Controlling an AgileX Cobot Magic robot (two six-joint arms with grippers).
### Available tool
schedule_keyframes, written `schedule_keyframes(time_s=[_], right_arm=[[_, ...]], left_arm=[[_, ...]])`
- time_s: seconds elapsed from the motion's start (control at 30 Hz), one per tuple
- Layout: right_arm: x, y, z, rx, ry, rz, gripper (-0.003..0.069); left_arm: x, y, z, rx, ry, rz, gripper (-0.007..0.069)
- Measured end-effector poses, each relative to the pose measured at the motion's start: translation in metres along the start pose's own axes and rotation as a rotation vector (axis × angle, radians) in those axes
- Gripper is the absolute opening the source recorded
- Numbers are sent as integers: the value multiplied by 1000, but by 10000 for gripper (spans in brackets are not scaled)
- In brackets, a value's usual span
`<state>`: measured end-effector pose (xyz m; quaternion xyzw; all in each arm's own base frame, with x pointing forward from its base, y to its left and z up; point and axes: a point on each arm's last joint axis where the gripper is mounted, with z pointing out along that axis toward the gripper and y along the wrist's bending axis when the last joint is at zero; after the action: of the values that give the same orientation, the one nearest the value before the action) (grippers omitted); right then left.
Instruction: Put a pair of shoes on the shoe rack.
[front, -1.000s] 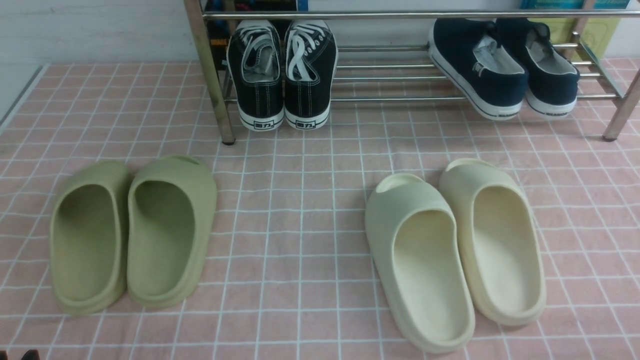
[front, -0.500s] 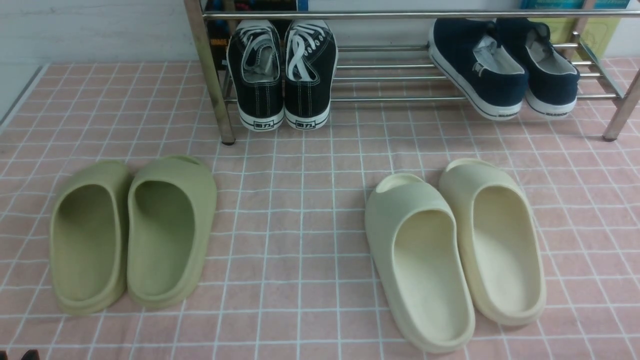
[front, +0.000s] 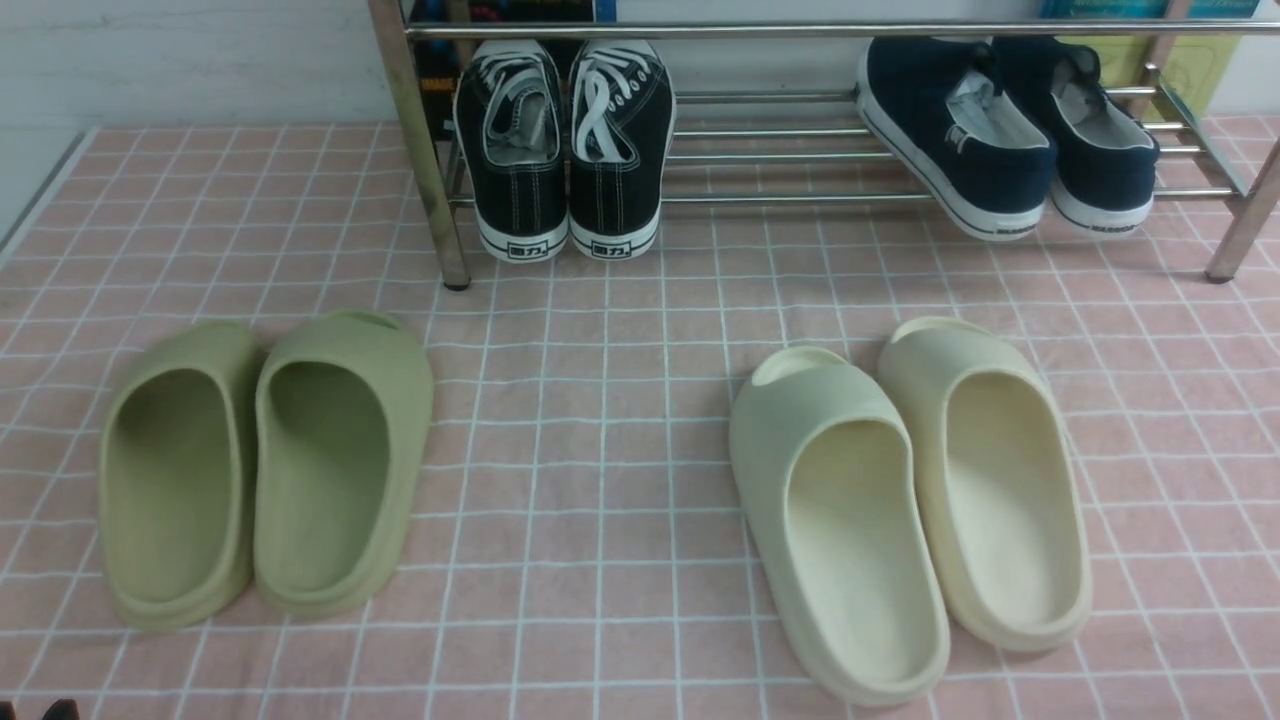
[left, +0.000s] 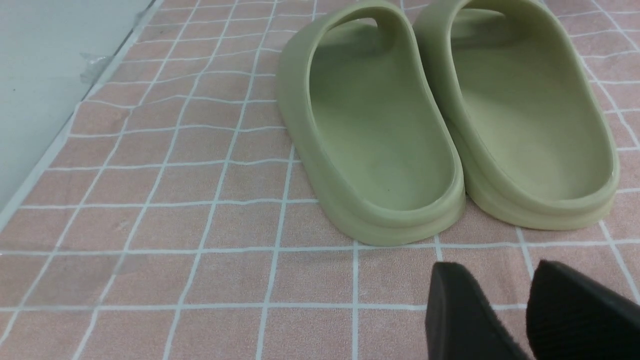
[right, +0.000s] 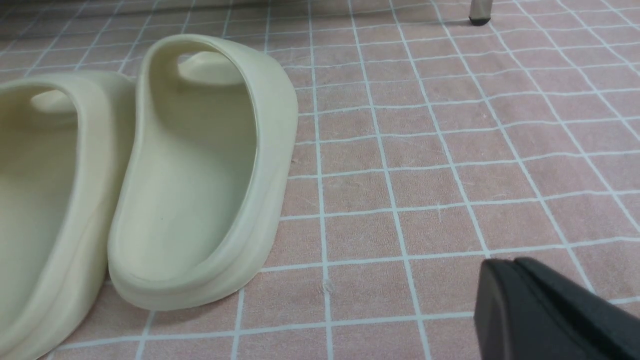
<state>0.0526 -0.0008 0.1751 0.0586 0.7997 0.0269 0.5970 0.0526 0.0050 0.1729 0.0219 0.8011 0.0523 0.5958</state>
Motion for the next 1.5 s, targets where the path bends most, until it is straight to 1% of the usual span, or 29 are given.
schedule_keyframes(time_s=[1.5], right_arm=[[0,0,0,-1,2,3,31]], left_arm=[[0,0,0,0,0,0,241]])
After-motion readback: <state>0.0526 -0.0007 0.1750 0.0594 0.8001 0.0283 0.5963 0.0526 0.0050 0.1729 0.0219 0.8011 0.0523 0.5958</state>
